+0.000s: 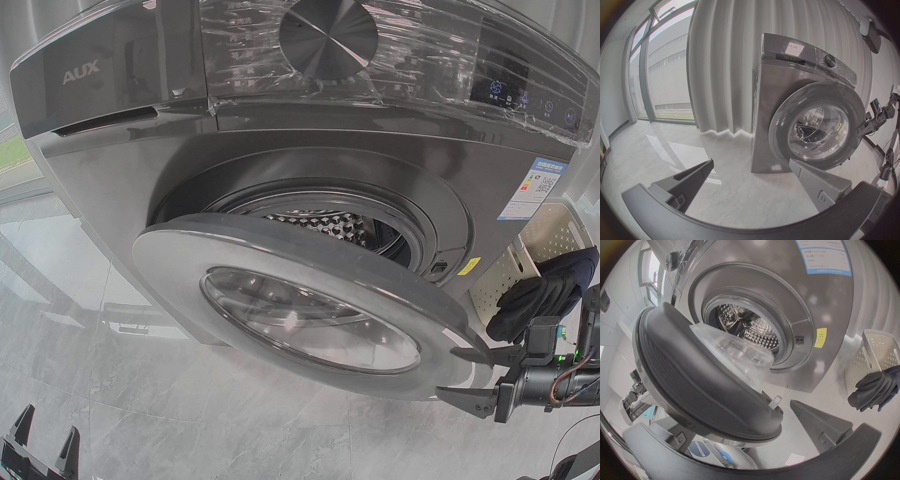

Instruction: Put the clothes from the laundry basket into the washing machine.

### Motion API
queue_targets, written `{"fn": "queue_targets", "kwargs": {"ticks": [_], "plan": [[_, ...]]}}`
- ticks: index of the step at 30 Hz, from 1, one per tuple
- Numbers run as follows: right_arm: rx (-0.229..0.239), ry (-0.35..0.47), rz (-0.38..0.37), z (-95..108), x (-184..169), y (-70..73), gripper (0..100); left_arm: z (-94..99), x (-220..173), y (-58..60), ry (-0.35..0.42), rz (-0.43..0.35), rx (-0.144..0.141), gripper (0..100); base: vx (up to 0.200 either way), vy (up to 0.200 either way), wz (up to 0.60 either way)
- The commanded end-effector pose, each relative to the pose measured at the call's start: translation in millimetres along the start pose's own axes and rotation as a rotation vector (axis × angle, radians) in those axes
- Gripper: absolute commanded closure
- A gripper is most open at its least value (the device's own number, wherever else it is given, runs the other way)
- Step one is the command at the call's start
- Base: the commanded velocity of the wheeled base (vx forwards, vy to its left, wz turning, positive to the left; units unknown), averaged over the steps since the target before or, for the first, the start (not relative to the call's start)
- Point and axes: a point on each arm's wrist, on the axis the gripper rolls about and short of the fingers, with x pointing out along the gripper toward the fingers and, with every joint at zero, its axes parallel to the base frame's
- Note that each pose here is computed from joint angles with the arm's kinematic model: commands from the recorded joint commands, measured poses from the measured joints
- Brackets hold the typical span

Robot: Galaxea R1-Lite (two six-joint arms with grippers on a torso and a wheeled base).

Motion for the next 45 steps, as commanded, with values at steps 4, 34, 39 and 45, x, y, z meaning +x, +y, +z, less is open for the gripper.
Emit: {"fn": "queue_targets", "kwargs": {"ticks": [4,34,39,45], "plan": [[-0.021,0.064,0.045,-21,-4,5.3,0,-4.8,0,0.3,0.003,0.000,-0.001,0,0.000,0.000,0.00],[-0.031,0.112,0.051,-28,2,7.6,0,-4.8,0,0.3,0.003,0.000,-0.002,0,-0.040,0.000,0.00],[-0.022,0.187,0.001,-58,-9,-1.4,0,-4.8,0,0.3,0.003,0.000,-0.002,0,0.000,0.000,0.00],[0.041,0.182,-0.168,-58,-8,-23.4,0,-4.8,0,0.3,0.003,0.000,-0.002,0,0.000,0.000,0.00]]}}
